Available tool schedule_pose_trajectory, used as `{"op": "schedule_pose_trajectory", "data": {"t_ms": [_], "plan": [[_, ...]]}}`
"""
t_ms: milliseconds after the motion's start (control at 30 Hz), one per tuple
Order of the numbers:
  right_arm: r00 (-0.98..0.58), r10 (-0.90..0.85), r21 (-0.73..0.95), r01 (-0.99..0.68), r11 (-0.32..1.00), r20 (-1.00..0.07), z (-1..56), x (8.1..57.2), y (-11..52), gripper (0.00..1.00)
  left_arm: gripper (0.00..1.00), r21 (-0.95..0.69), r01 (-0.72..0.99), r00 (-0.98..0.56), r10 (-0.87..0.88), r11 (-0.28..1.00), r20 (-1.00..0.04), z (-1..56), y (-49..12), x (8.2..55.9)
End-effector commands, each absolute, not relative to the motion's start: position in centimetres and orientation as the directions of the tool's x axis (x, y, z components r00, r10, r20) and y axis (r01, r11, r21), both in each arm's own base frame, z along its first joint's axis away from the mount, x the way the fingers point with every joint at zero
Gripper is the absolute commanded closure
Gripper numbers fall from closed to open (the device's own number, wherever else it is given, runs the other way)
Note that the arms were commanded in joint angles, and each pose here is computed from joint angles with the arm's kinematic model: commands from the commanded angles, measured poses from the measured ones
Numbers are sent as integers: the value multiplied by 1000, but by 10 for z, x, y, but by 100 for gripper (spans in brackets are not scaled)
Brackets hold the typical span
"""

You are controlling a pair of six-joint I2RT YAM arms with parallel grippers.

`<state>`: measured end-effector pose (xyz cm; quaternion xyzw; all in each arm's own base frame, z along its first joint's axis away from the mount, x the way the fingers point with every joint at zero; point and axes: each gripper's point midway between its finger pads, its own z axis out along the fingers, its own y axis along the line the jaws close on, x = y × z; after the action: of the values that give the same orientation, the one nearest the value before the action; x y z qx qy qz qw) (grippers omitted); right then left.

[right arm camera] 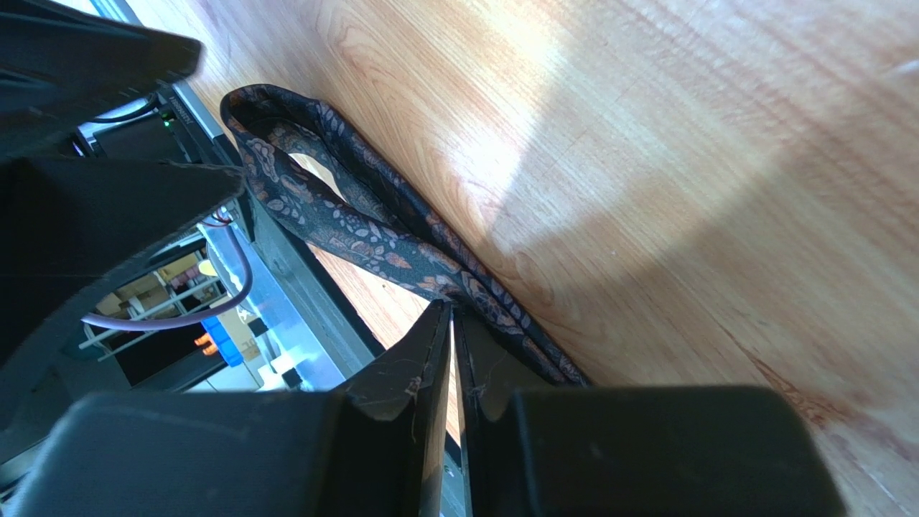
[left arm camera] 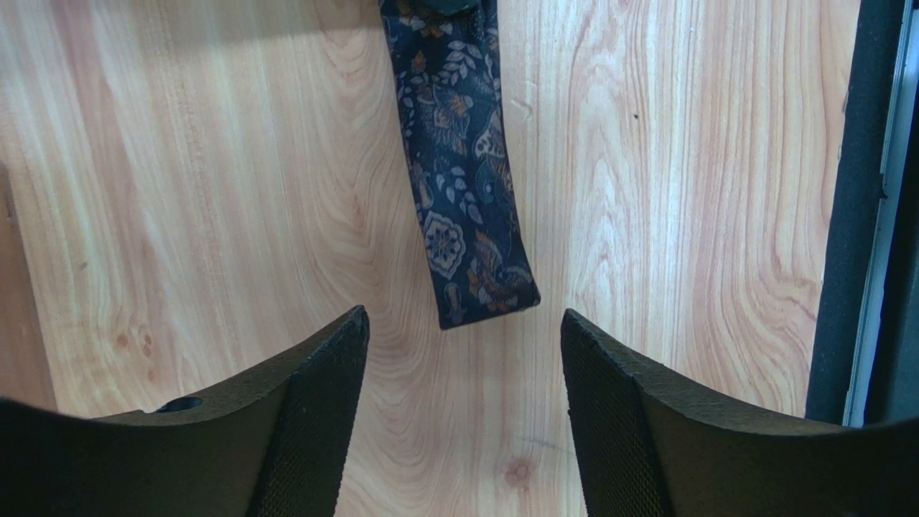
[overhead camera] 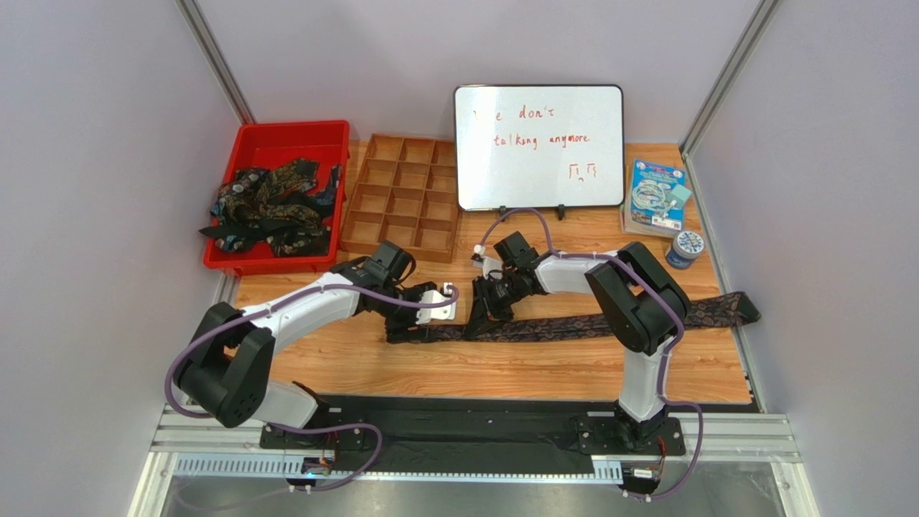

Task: Roll the ties
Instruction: Roll the tie at the center of the board.

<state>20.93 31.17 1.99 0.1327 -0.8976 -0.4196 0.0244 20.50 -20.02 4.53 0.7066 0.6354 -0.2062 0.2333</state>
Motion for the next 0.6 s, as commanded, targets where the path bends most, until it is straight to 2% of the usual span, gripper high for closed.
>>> {"op": "schedule_pose_trajectory", "data": {"t_ms": [0, 333, 567], "plan": [[-961, -260, 754, -238, 612, -93, 22, 214, 309, 87, 31, 75, 995, 102, 803, -72, -587, 40, -210, 206], [-959, -249, 771, -257, 582, -132, 47, 218, 312, 86, 40, 52, 997, 72, 855, -53, -513, 18, -208, 206], [-962, -233, 783, -256, 568, -145, 64, 217, 312, 84, 50, 72, 997, 65, 854, -33, -517, 20, -208, 208]]}}
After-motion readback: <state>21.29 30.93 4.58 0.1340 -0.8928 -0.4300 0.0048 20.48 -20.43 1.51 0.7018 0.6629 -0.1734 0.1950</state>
